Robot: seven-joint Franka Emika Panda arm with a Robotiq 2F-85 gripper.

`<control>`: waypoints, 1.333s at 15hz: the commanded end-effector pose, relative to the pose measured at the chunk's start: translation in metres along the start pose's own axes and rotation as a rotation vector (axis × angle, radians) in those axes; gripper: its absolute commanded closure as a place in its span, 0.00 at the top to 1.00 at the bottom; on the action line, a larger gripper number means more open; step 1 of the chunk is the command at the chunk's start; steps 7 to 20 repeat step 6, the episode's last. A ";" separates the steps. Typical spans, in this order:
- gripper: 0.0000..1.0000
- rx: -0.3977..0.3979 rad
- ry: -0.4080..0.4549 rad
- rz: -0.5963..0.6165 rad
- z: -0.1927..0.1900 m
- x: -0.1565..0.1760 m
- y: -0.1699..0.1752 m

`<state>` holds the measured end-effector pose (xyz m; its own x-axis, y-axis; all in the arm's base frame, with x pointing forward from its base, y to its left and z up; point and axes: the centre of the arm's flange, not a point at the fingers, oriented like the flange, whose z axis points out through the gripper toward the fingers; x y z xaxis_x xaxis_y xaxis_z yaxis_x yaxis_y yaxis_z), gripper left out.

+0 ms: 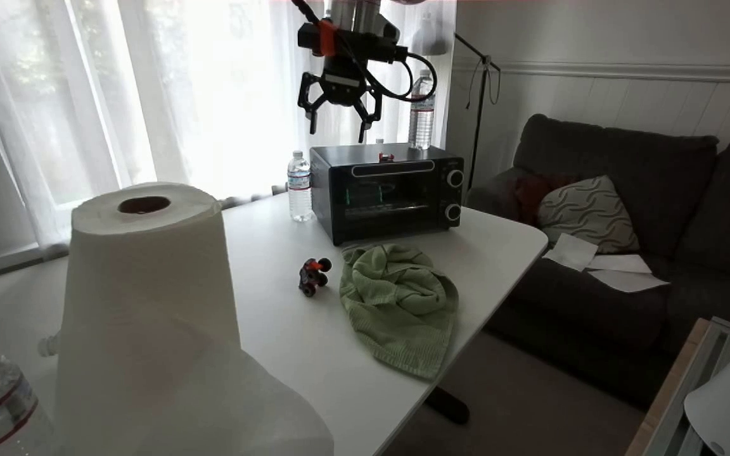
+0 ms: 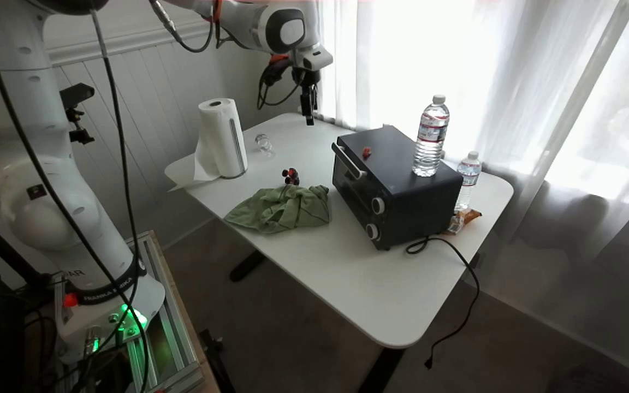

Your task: Lift the orange object from the table and put it on the microwave

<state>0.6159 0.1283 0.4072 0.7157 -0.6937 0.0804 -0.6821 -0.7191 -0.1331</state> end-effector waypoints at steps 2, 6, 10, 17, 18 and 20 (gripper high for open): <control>1.00 0.003 -0.014 -0.110 0.003 -0.021 -0.012; 1.00 0.004 -0.021 -0.181 0.005 -0.028 -0.017; 1.00 0.004 -0.021 -0.181 0.005 -0.028 -0.017; 1.00 0.004 -0.021 -0.181 0.005 -0.028 -0.017; 1.00 0.004 -0.021 -0.181 0.005 -0.028 -0.017; 1.00 0.004 -0.021 -0.181 0.005 -0.028 -0.017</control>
